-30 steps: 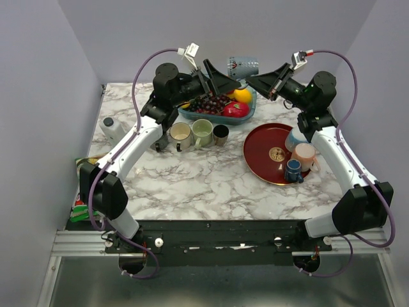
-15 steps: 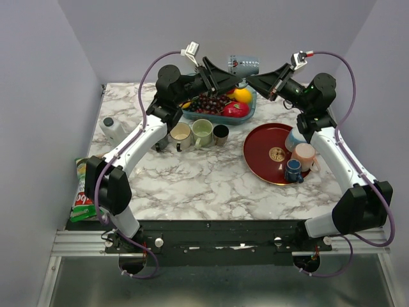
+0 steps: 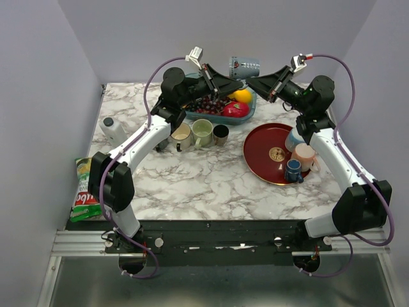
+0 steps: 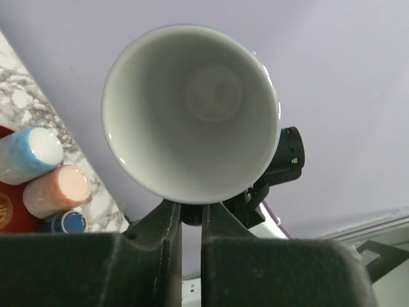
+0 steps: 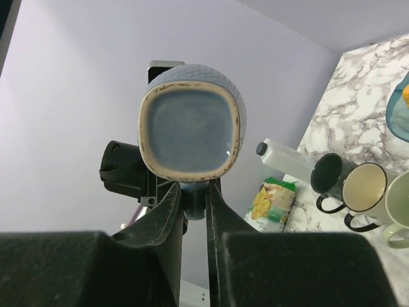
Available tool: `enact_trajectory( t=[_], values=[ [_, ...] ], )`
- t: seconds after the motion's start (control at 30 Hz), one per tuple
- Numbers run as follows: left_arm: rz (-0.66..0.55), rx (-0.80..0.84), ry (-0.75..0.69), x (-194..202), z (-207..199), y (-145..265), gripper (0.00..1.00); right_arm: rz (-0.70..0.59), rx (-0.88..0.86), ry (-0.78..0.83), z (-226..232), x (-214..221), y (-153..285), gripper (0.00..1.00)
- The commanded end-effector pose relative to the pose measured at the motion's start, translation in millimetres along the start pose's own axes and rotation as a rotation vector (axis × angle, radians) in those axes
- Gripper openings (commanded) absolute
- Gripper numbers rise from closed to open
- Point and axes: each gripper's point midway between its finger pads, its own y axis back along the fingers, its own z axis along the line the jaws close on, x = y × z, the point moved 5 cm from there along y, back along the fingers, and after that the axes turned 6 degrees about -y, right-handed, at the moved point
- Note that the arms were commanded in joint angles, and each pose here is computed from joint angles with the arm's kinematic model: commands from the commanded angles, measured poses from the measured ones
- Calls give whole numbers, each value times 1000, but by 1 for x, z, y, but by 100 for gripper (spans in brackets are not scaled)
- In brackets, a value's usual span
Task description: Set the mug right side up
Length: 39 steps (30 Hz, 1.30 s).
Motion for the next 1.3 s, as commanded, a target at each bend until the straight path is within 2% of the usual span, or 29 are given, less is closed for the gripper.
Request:
enact_trajectory(
  t=[0.0,0.1,0.13,0.17,0.23,0.27,0.33,0.37,0.57,0.6,0.8,0.83,0.93,0.97,1.2,1.27],
  values=[
    [6,61,-35,3,-12,-2,0,33,5,31,-5,9,1,0],
    [-1,41,-85,2,-10,-1,0,45,39,66,-12,11,3,2],
    [-4,12,-89,3,-7,0,0,55,47,77,-11,11,2,9],
    [-5,-2,-112,2,-7,1,0,62,61,110,-14,11,2,31],
    [4,-73,-168,4,3,4,0,71,113,107,-20,12,3,58],
    [-15,-100,-199,1,2,7,0,70,126,141,-22,11,5,81],
    [1,-194,-267,3,16,14,0,78,165,147,-28,13,8,96],
    [-27,-234,-301,-1,15,20,0,77,176,178,-28,14,10,100],
    [-20,-558,-500,0,43,66,0,64,336,203,-54,18,25,100],
    [-52,-642,-525,-5,50,75,0,70,375,196,-60,20,28,100],
    [0,-1029,-612,11,88,147,0,50,557,243,-85,17,44,100],
    [-6,-1132,-616,13,95,164,0,50,574,248,-87,17,45,100],
    [14,-1261,-592,27,101,198,0,40,650,258,-98,15,51,100],
    [-10,-1296,-597,27,98,208,0,32,669,267,-100,13,52,100],
    [19,-1541,-528,61,125,266,0,43,735,253,-112,12,56,100],
    [-1,-1570,-508,66,127,275,0,47,739,247,-113,12,56,100]
  ],
)
